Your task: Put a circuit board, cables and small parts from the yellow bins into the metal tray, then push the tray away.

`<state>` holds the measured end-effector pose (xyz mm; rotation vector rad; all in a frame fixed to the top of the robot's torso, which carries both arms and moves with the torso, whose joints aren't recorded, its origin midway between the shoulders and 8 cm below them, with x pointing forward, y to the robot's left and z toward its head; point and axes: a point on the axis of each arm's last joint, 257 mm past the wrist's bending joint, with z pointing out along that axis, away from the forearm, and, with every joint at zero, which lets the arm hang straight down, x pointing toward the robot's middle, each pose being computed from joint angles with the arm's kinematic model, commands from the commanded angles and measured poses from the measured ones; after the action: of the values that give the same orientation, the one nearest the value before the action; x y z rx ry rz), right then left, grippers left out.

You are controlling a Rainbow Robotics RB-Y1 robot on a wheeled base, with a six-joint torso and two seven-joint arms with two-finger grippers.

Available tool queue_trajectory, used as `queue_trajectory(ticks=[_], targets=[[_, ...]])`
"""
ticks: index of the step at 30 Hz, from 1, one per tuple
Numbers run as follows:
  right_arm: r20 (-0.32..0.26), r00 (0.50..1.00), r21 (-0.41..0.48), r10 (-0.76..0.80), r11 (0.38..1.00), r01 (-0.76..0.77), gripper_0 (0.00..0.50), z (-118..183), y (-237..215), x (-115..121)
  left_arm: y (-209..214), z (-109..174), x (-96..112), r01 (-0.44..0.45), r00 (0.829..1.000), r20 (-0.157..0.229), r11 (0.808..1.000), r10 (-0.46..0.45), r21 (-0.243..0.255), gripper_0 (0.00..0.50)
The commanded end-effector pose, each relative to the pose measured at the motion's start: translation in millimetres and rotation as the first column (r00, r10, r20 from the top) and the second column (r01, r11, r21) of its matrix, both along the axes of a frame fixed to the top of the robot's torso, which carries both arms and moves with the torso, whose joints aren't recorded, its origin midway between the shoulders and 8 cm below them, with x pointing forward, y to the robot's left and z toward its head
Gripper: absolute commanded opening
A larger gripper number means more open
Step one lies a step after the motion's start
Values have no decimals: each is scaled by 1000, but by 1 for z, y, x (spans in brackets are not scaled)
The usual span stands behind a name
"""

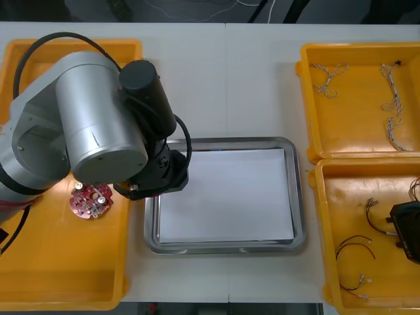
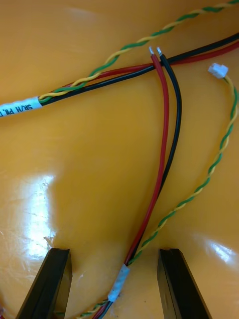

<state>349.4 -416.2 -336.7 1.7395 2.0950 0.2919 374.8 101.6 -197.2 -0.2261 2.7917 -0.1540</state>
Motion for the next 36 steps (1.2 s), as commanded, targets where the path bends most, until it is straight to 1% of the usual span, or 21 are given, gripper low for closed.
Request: queue_trajectory(ticks=[1, 4, 8, 11, 14, 17, 19, 23, 29, 33, 36], targets=[[-15, 999, 36, -39, 999, 39, 500, -13, 12, -10, -30, 2, -1, -49, 998, 27, 997, 51, -57, 0], [-11, 999, 39, -38, 998, 39, 500, -13, 14, -9, -39, -5, 0, -86, 995, 33, 992, 90, -89, 0], [-6, 999, 45, -38, 998, 38, 500, -14, 17, -7, -45, -17, -2, -105, 994, 34, 990, 108, -99, 0], [-2, 999, 53, -36, 998, 37, 500, -13, 19, -6, -48, -31, -4, -123, 992, 28, 985, 127, -118, 0], [-2, 999, 57, -33, 998, 33, 500, -14, 22, -5, -51, -41, -5, -130, 990, 31, 982, 136, -139, 0], [1, 1000, 57, -30, 998, 30, 500, -13, 23, -5, -52, -51, -7, -122, 990, 49, 984, 130, -131, 0], [4, 1000, 60, -31, 998, 30, 500, -12, 24, -4, -53, -59, -11, -121, 991, 46, 985, 128, -126, 0], [6, 999, 71, -32, 997, 31, 500, -13, 28, -4, -57, -69, -18, -123, 991, 34, 983, 128, -134, 0], [9, 999, 80, -32, 996, 31, 500, -14, 33, -3, -64, -83, -27, -123, 991, 39, 983, 129, -135, 0], [15, 999, 83, -32, 996, 30, 500, -12, 35, -2, -69, -88, -30, -130, 990, 30, 981, 136, -146, 0], [14, 999, 84, -33, 996, 32, 500, -12, 34, -2, -73, -96, -26, -139, 989, 33, 980, 146, -145, 0]])
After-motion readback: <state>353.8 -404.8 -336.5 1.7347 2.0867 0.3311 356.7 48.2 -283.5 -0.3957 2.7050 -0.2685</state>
